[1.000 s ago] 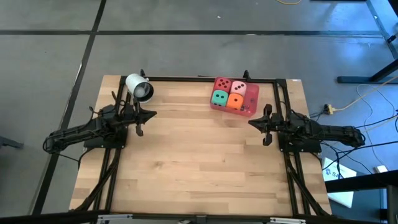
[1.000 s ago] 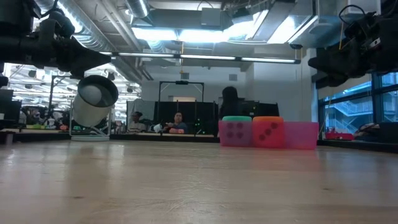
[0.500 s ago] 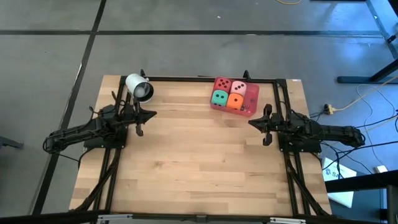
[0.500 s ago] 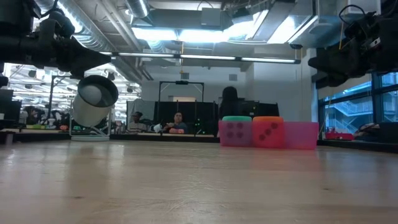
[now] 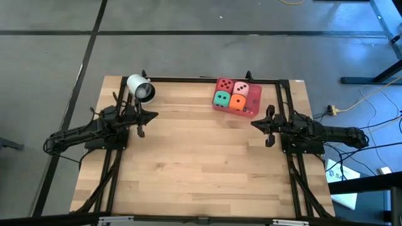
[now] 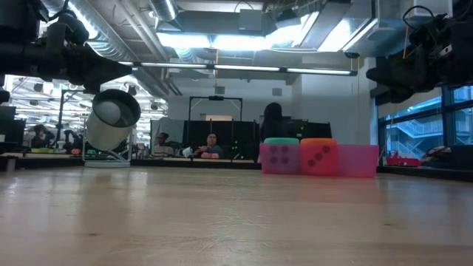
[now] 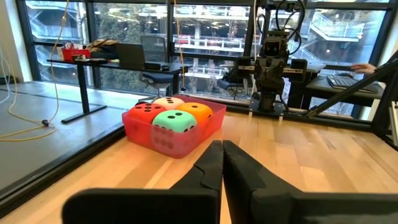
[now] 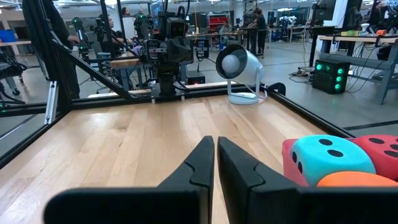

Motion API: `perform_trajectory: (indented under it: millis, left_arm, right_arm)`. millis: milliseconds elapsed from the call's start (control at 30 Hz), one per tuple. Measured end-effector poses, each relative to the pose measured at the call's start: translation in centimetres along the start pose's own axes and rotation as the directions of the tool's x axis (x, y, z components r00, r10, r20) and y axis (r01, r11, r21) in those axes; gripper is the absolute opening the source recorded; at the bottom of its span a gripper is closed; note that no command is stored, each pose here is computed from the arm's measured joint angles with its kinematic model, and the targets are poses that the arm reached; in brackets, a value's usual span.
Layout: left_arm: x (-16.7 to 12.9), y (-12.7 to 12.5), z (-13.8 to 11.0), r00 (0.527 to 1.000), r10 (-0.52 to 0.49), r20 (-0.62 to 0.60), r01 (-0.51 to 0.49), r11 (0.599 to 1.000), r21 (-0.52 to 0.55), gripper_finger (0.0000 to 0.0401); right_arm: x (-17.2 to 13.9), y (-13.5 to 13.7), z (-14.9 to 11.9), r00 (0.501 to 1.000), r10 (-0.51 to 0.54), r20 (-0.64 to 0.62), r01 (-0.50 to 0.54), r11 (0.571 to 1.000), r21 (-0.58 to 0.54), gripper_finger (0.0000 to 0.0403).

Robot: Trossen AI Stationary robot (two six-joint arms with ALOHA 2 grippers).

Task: Pick & Place Dice
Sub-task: Return to Home Position

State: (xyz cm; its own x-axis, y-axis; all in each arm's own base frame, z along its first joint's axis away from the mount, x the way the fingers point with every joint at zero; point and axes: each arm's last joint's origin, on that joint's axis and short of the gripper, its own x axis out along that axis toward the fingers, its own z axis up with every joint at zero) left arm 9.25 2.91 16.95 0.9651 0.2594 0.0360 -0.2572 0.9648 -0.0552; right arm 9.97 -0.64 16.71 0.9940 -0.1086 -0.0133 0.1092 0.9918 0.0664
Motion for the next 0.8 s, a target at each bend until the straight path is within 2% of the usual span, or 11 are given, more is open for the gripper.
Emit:
perform_trajectory:
  millis: [800]
  left_arm:
    - [0.00, 0.00, 0.00, 1.000, 0.000, 0.000, 0.000, 1.000, 0.000, 0.0013]
  right_arm:
    - [0.00, 0.00, 0.00, 1.000, 0.000, 0.000, 0.000, 1.000, 0.003, 0.0023]
